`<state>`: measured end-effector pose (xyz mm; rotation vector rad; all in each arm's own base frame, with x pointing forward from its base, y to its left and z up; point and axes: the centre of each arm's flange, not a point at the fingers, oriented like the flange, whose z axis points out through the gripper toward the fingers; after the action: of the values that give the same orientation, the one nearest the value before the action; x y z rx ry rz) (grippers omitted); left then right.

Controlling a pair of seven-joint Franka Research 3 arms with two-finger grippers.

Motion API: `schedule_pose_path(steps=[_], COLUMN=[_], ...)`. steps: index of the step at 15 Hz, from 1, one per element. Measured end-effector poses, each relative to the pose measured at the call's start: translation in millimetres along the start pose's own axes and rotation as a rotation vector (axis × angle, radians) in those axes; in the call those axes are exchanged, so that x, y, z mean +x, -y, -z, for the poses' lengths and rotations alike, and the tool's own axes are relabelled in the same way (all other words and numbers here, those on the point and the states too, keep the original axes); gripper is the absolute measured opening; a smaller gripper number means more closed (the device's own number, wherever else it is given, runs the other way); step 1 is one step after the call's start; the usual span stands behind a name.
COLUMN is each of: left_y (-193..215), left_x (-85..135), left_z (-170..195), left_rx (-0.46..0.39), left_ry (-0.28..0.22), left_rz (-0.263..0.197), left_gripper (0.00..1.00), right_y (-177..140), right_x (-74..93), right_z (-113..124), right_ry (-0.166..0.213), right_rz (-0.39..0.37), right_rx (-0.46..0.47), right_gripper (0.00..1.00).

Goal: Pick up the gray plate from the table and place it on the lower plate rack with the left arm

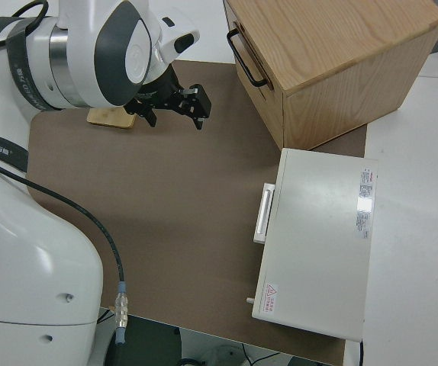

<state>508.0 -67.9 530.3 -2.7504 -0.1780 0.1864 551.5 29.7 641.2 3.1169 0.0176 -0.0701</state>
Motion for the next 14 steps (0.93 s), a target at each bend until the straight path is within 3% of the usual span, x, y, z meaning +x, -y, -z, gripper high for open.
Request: schedule_pose_path(steps=[3,8,11,14], left_y=[-7,5,27,31], left_x=[-2,0,5,5], left_z=[24,49,61,63], left_rx=[-0.148,-0.318,-0.354,-0.357], left_ry=[-0.011,-0.053,-0.096,-0.107], left_rz=[-0.084,-0.250,-0.307,-0.332], left_gripper=[1.00,1.00,1.00,1.00], right_y=[0,0,0,0], right_x=[0.0,0.0,0.0,0.0], right_z=[0,0,0,0], right_ry=[0.000,0.000,0.000,0.000], right_rz=[0.000,0.000,0.000,0.000], right_rx=[0.000,0.000,0.000,0.000], right_gripper=[0.99,0.99,0.99,0.99])
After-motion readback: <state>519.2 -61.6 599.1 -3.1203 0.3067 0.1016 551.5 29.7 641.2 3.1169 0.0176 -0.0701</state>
